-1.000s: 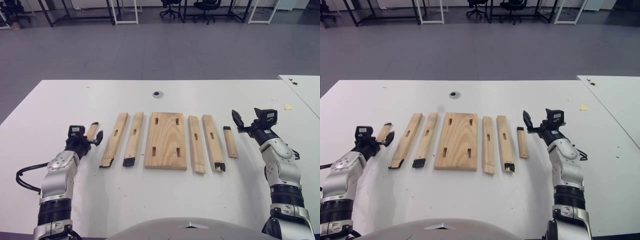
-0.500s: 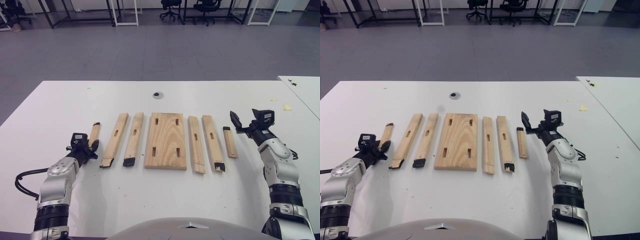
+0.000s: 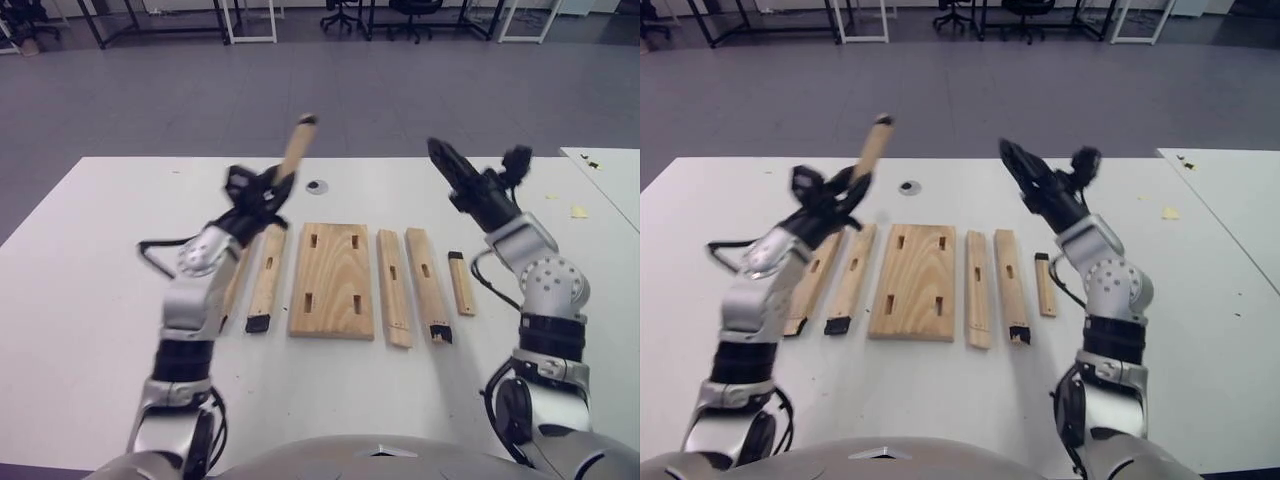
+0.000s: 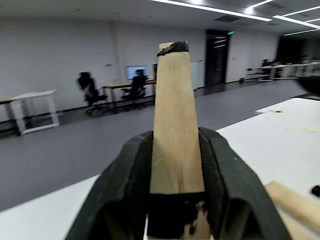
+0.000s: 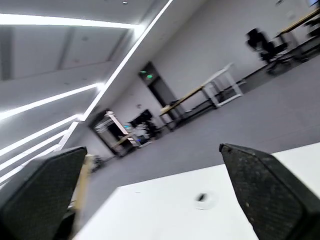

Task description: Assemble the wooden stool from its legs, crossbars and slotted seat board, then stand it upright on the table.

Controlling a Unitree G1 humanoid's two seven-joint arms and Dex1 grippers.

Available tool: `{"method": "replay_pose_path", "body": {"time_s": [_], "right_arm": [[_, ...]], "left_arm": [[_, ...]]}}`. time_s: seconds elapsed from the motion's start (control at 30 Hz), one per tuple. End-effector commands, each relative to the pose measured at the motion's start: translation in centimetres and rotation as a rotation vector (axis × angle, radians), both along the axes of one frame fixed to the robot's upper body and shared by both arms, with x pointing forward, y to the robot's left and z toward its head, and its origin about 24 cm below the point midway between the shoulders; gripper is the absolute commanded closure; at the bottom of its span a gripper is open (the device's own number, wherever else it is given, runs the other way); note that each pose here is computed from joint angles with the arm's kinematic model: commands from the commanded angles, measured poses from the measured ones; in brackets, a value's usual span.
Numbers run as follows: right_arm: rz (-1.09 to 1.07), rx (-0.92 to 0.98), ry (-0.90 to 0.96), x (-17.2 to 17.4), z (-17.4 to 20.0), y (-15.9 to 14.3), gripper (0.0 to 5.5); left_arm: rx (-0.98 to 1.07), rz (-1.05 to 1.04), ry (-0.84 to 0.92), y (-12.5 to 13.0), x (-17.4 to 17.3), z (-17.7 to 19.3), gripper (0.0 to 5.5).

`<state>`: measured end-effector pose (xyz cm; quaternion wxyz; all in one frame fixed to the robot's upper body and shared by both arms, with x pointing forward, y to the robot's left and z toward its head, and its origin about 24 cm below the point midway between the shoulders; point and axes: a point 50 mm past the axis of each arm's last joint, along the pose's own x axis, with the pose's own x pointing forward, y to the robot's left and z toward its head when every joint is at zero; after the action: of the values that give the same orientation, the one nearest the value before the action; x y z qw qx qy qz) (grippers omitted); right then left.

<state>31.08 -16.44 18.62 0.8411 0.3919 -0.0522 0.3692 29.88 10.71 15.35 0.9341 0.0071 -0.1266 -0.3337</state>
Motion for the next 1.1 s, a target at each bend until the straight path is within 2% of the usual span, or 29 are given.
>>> {"method": "replay_pose_path", "body": {"time_s": [0.03,0.13,0.23,0.3,0.5,0.9,1.03,1.1], "right_arm": [[0.185,0.071,-0.011,-0.9,3.4,3.1,0.54],[0.200,0.084,0.042,-1.0,4.1,4.0,0.54],[0.179,0.094,0.079,-0.8,4.3,3.8,0.54],[0.162,0.104,0.093,-0.7,4.4,3.6,0.79],[0.136,0.119,0.080,-0.6,5.3,3.3,2.02],[0.055,0.015,0.118,-0.3,4.5,3.5,4.54],[0.024,0.005,0.124,-0.3,4.3,3.6,5.08],[0.013,0.010,0.125,-0.4,4.3,3.7,5.08]], "left_arm": [[0.016,-0.093,-0.110,-2.4,0.2,2.1,4.21],[-0.018,-0.119,-0.167,-2.7,-0.2,3.5,4.21],[-0.001,-0.137,-0.183,-2.8,-0.6,3.3,4.21],[0.036,-0.156,-0.183,-3.0,-0.9,2.9,4.21],[0.098,-0.161,-0.184,-3.0,-1.0,2.0,4.21],[0.146,-0.130,-0.218,-2.7,-0.9,2.1,4.21],[0.165,-0.126,-0.227,-2.7,-0.9,2.0,4.21],[0.171,-0.113,-0.227,-2.7,-0.7,2.0,4.21]]}}
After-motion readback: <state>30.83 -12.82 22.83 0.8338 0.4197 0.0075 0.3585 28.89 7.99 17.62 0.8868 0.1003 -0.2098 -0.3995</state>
